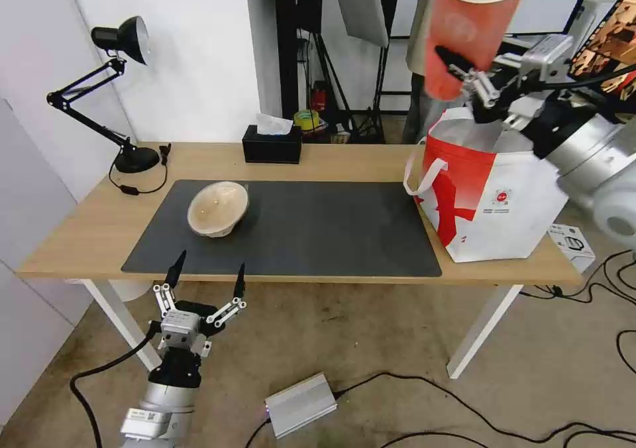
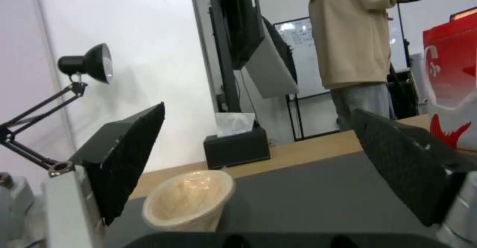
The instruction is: Pick up the trash from the table and place it into the takeout bag.
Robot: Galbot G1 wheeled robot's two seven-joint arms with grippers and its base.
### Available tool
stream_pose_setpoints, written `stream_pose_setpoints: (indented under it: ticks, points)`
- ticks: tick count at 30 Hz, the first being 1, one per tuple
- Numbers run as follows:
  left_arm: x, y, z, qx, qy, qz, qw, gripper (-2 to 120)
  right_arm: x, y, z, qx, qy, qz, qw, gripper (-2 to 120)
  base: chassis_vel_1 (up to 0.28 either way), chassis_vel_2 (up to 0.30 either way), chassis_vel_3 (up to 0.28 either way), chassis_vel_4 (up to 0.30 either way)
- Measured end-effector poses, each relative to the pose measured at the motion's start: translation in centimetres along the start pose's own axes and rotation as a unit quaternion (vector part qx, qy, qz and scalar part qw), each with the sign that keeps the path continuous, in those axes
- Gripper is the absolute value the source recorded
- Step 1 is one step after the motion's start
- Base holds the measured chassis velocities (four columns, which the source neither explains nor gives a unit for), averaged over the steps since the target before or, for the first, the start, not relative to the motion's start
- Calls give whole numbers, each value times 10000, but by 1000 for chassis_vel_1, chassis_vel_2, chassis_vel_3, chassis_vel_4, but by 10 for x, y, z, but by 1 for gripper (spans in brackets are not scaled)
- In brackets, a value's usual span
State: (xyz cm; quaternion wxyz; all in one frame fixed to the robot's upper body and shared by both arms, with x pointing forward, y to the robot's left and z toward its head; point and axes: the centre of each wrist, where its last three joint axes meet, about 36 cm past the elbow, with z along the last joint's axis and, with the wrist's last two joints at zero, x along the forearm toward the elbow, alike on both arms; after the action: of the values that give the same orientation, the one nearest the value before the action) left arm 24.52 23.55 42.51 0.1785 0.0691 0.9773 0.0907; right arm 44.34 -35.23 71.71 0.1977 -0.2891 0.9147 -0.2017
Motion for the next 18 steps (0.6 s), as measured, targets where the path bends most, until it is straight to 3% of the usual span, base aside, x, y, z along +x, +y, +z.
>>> stream_pose_setpoints:
  ticks: [4,11,18]
  points:
    - [-1,-2,0,33,-37,-15,10000,100,8,-29,8,540,304,19,9981,3,0,0,0,0]
    - [-4,-3,-1,93,-109,-51,9999,100,19,-63,19,949,717,29,9929,3,0,0,0,0]
    - [-11,-2,-3,164,-250,-90,9995,100,39,-110,24,1571,1296,-55,9790,3,0,0,0,0]
